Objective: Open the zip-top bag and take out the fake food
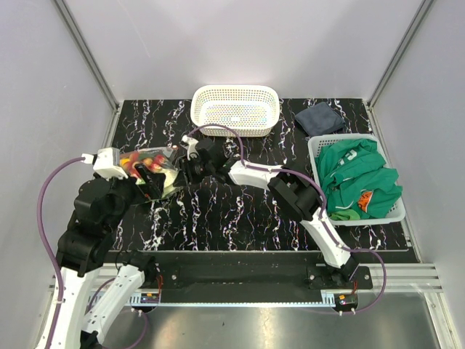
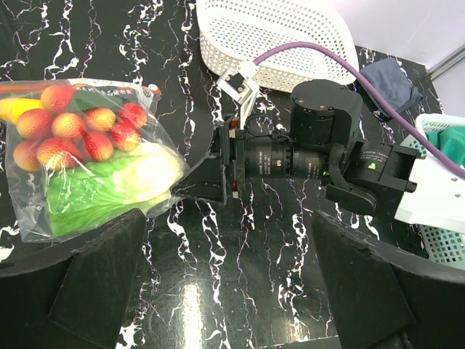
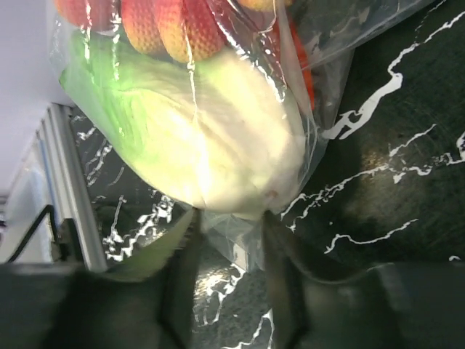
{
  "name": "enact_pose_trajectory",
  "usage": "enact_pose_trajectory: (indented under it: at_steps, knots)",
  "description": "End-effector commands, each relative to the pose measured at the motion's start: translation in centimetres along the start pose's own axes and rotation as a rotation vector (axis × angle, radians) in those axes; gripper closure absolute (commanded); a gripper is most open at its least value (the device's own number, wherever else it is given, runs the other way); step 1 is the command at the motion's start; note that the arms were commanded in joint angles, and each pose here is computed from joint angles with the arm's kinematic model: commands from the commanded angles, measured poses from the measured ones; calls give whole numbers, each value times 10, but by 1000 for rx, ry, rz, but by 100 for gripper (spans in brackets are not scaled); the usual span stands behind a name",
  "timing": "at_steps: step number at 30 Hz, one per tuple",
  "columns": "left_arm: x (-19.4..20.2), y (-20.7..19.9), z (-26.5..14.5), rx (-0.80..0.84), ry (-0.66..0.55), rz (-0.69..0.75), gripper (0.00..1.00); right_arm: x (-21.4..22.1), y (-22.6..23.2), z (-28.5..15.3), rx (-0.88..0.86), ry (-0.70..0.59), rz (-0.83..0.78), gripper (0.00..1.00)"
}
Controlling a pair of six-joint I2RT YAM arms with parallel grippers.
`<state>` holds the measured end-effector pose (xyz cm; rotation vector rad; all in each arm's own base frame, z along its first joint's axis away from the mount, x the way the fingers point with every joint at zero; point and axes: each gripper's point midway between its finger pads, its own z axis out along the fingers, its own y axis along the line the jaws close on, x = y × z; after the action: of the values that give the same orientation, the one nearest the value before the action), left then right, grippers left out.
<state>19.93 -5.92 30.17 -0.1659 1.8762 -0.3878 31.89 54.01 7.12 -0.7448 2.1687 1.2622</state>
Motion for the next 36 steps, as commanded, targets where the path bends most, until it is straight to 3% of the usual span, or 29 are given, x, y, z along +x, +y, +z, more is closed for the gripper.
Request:
enact_pose_trajectory:
  at_steps: [1, 3, 4, 5, 10, 14, 17, 21, 26, 29, 30, 31, 34, 36]
  knots:
    - [-18, -5, -7, 11, -50, -20, 1, -16, 17, -1, -83, -48, -37, 75]
    - [-14, -8, -4, 16, -29, -61, 1, -13, 15, -3, -78, -45, -33, 86]
    - [-10, -9, 0, 13, -1, -74, 1, -17, 18, -7, -76, -54, -37, 98]
    - [-7, -11, 2, 17, 20, -89, 1, -14, 14, -9, -59, -52, -33, 100]
    - [7, -15, 28, -30, 146, -182, 1, -23, 7, -31, -32, -78, -7, 100]
    - [1, 13, 50, -198, 144, -268, 1, -18, -7, -61, -14, -75, 23, 100]
    - [2, 40, 75, -227, 158, -381, 1, -9, -4, -82, -34, -69, 9, 100]
    - [3, 48, 115, -54, 208, -498, 1, 16, 7, -98, -92, -34, 6, 100]
    - [-16, 56, 149, 26, 214, -406, 1, 51, 19, -123, -145, 7, 87, 100]
    - [-3, 58, 176, 89, 332, -412, 6, 68, 22, -135, -154, 21, 121, 100]
    - [1, 57, 179, 105, 348, -417, 11, 66, 25, -141, -144, 5, 120, 91]
    - [6, 52, 181, 122, 363, -415, 11, 60, 19, -142, -108, -22, 132, 61]
    - [18, 44, 183, 116, 361, -362, 11, 29, -3, -151, -23, -100, 221, 18]
    - [25, 40, 185, 103, 363, -330, 11, 7, -16, -155, 31, -159, 287, 10]
